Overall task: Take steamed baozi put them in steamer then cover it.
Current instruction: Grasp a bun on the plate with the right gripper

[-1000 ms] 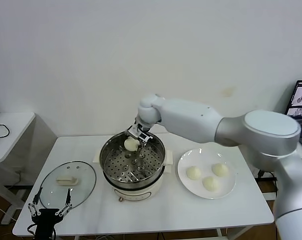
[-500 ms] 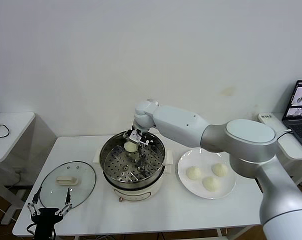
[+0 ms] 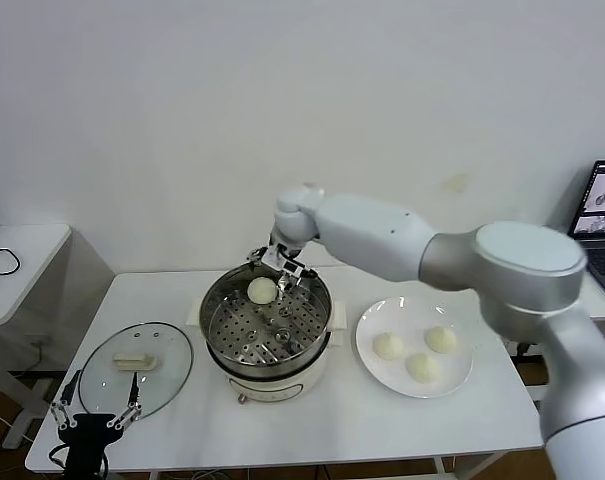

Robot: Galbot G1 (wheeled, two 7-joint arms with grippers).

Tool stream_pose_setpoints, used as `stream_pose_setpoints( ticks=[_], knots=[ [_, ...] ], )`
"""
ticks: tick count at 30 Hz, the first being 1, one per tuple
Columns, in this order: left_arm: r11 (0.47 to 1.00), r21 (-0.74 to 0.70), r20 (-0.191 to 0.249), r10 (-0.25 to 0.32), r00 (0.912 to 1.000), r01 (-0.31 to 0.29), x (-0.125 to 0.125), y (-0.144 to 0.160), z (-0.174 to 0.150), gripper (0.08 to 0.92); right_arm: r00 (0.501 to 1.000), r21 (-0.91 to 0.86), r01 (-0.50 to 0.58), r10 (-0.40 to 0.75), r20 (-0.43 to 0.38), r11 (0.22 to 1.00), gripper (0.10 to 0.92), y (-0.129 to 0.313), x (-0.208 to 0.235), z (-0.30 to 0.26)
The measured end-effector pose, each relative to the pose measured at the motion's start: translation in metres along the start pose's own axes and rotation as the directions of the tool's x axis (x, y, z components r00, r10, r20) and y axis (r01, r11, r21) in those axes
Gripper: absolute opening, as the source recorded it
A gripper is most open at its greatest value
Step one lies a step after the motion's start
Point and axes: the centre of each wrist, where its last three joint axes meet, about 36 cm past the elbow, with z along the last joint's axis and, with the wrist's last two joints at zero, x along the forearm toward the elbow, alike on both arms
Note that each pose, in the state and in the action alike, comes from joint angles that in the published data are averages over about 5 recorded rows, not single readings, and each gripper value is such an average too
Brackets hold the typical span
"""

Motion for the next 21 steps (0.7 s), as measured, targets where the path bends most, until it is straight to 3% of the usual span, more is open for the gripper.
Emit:
stream_pose_setpoints(
  ticks=[9, 21],
  knots=[
    [1.0, -0.001, 0.008, 0.005, 0.9999, -0.005, -0.002, 0.001, -0.002, 0.823, 0.999, -0.27, -0.015, 0.002, -0.051, 0.963, 0.823, 0.042, 0.071, 0.012],
    [1.0, -0.002, 0.009, 0.031, 0.9995, -0.031, -0.008, -0.001, -0.002, 0.823, 0.997, -0.593, 0.0, -0.043, -0.057, 0.805, 0.823, 0.182, 0.104, 0.031]
  ],
)
